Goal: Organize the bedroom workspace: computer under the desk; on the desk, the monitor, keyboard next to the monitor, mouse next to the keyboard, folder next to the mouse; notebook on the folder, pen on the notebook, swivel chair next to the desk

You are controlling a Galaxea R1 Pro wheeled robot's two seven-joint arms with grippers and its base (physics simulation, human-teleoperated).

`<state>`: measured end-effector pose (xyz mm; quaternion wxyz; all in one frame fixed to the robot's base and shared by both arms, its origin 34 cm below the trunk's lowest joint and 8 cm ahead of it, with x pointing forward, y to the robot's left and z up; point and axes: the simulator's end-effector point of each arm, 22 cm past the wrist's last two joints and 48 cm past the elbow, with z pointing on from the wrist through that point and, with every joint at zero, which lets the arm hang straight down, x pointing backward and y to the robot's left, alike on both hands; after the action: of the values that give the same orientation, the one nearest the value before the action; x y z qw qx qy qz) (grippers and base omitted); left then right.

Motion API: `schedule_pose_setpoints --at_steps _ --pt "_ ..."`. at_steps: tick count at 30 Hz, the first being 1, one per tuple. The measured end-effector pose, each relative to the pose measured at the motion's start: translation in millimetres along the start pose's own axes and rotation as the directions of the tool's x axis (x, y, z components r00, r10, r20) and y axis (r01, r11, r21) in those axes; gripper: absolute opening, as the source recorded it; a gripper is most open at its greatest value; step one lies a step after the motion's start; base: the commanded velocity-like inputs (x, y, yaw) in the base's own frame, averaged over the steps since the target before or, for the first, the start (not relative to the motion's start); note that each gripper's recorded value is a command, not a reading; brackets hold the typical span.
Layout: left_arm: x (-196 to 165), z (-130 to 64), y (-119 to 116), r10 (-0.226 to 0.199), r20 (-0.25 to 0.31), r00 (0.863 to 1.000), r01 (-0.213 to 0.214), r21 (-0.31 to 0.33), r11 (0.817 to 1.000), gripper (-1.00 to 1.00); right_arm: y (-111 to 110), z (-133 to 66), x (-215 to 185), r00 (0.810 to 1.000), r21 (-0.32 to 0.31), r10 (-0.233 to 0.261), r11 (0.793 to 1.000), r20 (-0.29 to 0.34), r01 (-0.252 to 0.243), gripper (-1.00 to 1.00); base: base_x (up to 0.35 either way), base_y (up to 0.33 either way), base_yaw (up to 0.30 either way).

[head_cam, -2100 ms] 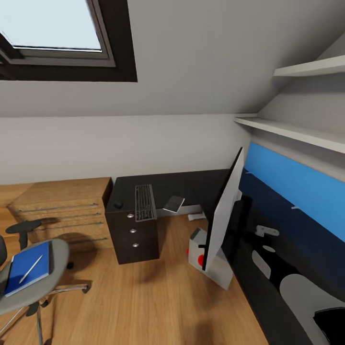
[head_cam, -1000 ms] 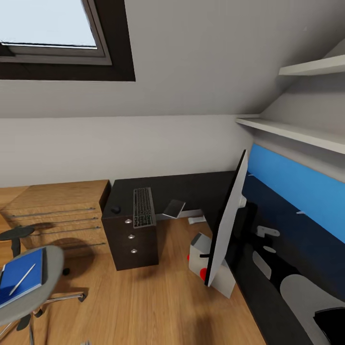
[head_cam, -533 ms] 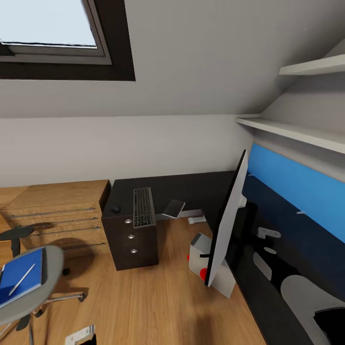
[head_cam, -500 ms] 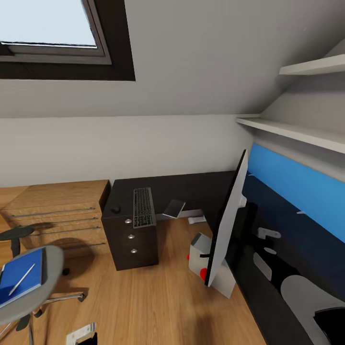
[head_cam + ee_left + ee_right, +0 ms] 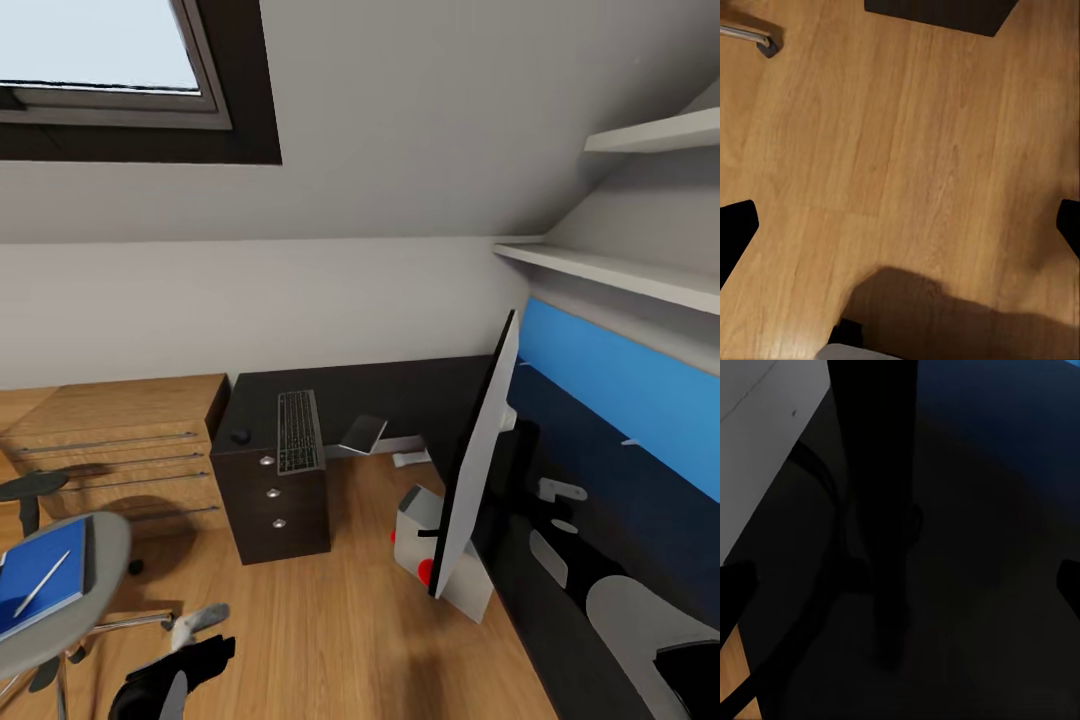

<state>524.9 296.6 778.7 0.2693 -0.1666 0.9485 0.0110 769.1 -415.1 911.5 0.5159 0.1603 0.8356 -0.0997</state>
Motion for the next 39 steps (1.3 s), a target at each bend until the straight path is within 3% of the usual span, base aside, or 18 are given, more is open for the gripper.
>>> schedule_pose_setpoints --at_steps 1,6,7,8,11,17,39 --pt "-18 -18.2 -20 -0.004 -0.008 1.0 0.005 0.036 0.999 1.0 0 0.6 1 1.0 0.0 0.0 1.0 0.0 0.0 1.0 0.0 0.0 0.0" --pt "-26 -32.4 -35 0.0 -0.039 0.999 0.003 0.064 0.998 1.0 0 4.1 3 1.0 0.0 -0.001 1.0 0.001 0.001 1.0 0.0 0.0 0.0" --pt "-24 -32.3 -35 0.001 -0.046 0.999 0.002 0.065 0.998 1.0 0 4.8 4 1.0 0.0 -0.001 1.0 0.002 0.001 1.0 0.0 0.0 0.0" --pt "-6 -26.4 -36 0.008 -0.101 0.995 -0.001 0.065 0.998 1.0 0 5.5 3 1.0 0.0 0.001 1.0 0.007 -0.001 1.0 0.0 0.0 0.0" --pt "9 -18.9 -35 0.012 -0.137 0.991 -0.004 0.063 0.998 1.0 1 7.5 2 1.0 -0.001 0.004 1.0 0.024 -0.004 1.0 0.0 0.0 0.0" --pt "7 -14.7 -37 0.014 -0.131 0.991 -0.005 0.067 0.998 1.0 0 11.4 0 0.999 0.001 0.011 1.0 0.05 -0.011 1.0 0.0 0.0 0.0" --pt "14 8.0 -37 0.014 -0.129 0.992 -0.006 0.064 0.998 1.0 4 26.5 16 0.998 -0.001 0.013 1.0 0.056 -0.013 1.0 0.0 0.0 0.0"
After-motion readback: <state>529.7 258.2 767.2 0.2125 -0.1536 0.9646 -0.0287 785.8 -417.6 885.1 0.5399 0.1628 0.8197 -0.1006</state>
